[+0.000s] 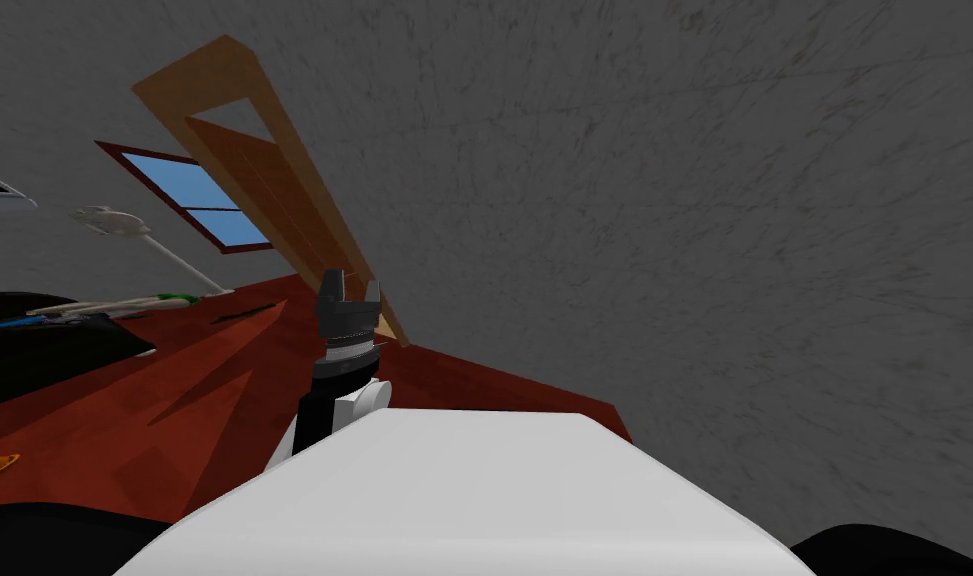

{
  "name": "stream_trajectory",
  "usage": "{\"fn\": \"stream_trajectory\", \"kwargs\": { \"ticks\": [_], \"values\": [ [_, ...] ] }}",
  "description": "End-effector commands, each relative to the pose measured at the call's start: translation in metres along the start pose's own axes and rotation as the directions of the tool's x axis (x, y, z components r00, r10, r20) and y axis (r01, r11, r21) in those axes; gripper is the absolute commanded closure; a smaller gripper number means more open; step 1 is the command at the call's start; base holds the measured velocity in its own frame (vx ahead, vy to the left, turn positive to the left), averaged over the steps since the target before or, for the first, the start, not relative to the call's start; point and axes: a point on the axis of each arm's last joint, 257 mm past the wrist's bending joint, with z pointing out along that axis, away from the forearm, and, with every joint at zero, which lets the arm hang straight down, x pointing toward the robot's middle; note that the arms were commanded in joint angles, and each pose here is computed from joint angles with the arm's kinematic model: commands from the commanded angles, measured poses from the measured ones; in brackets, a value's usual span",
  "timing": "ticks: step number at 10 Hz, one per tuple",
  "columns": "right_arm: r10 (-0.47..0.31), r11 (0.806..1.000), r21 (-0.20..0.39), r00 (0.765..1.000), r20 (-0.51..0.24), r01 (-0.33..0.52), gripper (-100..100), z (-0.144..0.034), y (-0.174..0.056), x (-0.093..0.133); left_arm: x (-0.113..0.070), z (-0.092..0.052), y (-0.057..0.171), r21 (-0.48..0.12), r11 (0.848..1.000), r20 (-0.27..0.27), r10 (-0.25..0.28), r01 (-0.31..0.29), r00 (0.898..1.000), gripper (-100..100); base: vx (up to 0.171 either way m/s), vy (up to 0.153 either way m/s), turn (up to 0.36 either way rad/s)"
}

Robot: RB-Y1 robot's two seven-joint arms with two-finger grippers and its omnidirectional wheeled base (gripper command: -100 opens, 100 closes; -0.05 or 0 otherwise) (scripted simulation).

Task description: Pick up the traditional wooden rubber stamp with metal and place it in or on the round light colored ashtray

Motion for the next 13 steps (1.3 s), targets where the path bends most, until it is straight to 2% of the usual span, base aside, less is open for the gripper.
{"fn": "stream_trajectory", "kwargs": {
  "ticks": [1,6,9,10,13],
  "values": [
    [0.0,1.0,-0.011,1.0,0.009,0.0,100,-0.003,-0.001,-0.023,0.0,0.0,0.0,0.0,1.0,0.0,0.0,0.0,1.0,0,0.044,-0.057,-0.228],
    [0.042,0.999,-0.022,0.999,0.004,-0.042,100,-0.012,-0.007,-0.051,0.0,0.0,0.0,0.0,1.0,0.0,0.0,0.0,1.0,0,-0.002,-0.055,-0.203],
    [0.053,0.998,-0.022,0.999,-0.003,-0.053,100,-0.014,-0.01,-0.055,0.0,0.0,0.0,0.0,1.0,0.0,0.0,0.0,1.0,0,-0.019,-0.05,-0.157],
    [0.056,0.998,-0.021,0.998,-0.007,-0.056,-100,-0.015,-0.011,-0.054,0.0,0.0,0.0,0.0,1.0,0.0,0.0,0.0,1.0,0,-0.005,-0.005,0.002],
    [0.056,0.998,-0.02,0.998,-0.007,-0.056,-100,-0.015,-0.011,-0.053,0.0,0.0,0.0,0.0,1.0,0.0,0.0,0.0,1.0,0,0.0,0.0,0.0]
  ]
}}
